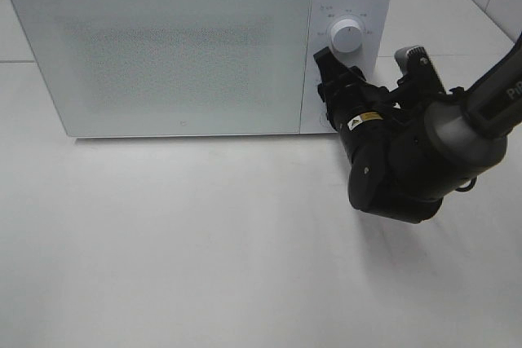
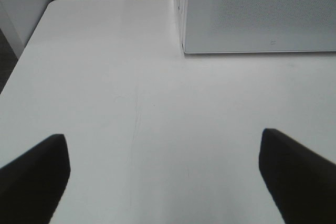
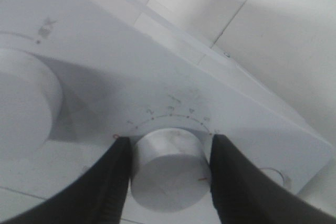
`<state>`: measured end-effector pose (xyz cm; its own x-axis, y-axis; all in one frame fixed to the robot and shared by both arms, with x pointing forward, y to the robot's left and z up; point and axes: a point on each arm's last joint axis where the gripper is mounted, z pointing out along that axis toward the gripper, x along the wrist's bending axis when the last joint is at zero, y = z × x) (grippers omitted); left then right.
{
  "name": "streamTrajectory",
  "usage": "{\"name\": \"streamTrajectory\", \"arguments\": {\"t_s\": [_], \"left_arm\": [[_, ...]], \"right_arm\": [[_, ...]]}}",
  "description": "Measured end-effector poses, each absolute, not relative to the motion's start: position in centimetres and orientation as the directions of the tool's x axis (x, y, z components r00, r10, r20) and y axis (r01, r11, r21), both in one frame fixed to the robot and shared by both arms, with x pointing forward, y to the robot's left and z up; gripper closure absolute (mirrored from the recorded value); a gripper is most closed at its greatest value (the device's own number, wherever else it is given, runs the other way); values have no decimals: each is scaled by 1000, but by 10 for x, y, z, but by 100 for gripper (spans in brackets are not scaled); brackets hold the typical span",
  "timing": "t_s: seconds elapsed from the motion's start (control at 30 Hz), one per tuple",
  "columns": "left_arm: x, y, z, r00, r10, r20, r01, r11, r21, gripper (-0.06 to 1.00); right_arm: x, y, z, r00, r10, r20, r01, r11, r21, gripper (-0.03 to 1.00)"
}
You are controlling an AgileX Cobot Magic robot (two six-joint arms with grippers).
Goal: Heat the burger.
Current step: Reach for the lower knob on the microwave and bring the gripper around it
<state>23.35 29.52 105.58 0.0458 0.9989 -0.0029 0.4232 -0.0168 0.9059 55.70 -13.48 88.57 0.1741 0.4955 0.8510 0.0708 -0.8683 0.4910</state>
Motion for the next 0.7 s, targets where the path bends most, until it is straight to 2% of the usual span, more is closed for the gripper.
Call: {"name": "streamTrajectory", "arguments": {"t_s": [0.03, 0.07, 0.1, 0.17, 0.23, 0.27, 0.33, 0.37, 0.43, 0.47, 0.57, 0.67, 0.7], "left_arm": [[234, 295, 1056, 46, 999, -3, 423, -17, 906, 5], [234, 295, 1056, 46, 999, -3, 423, -17, 906, 5], [234, 295, 1056, 46, 999, -3, 423, -17, 906, 5], [234, 295, 1056, 46, 999, -3, 423, -17, 906, 5], [234, 295, 1056, 46, 999, -3, 423, -17, 906, 5], [234, 295, 1056, 46, 999, -3, 423, -17, 906, 5], [234, 295, 1056, 46, 999, -3, 423, -17, 906, 5], [234, 295, 1056, 46, 999, -3, 423, -17, 906, 5], [234, 295, 1056, 46, 999, -3, 423, -17, 906, 5], [234, 295, 1056, 46, 999, -3, 423, -17, 906, 5], [234, 295, 1056, 46, 999, -3, 423, -17, 906, 5], [234, 295, 1056, 46, 999, -3, 423, -17, 906, 5], [234, 295, 1056, 46, 999, -3, 423, -17, 906, 5]], "right_arm": [[557, -135, 886, 174, 495, 851, 71, -868, 491, 53], [557, -135, 886, 180, 419, 890, 56, -908, 416, 53], [557, -135, 886, 180, 419, 890, 56, -908, 416, 53], [557, -135, 885, 189, 305, 934, 32, -952, 304, 53], [557, -135, 885, 190, 276, 942, 27, -961, 276, 53], [557, -135, 885, 191, 214, 958, 15, -976, 215, 53], [557, -135, 884, 193, 188, 963, 10, -982, 190, 53], [557, -135, 884, 193, 120, 974, -3, -992, 123, 53], [557, -136, 884, 194, 93, 977, -8, -995, 97, 53], [557, -136, 884, 194, 29, 981, -21, -999, 33, 53], [557, -136, 884, 193, 4, 981, -26, -1000, 9, 53], [557, -136, 884, 189, -145, 971, -54, -989, -137, 53], [557, -136, 884, 189, -145, 971, -54, -989, -137, 53]]}}
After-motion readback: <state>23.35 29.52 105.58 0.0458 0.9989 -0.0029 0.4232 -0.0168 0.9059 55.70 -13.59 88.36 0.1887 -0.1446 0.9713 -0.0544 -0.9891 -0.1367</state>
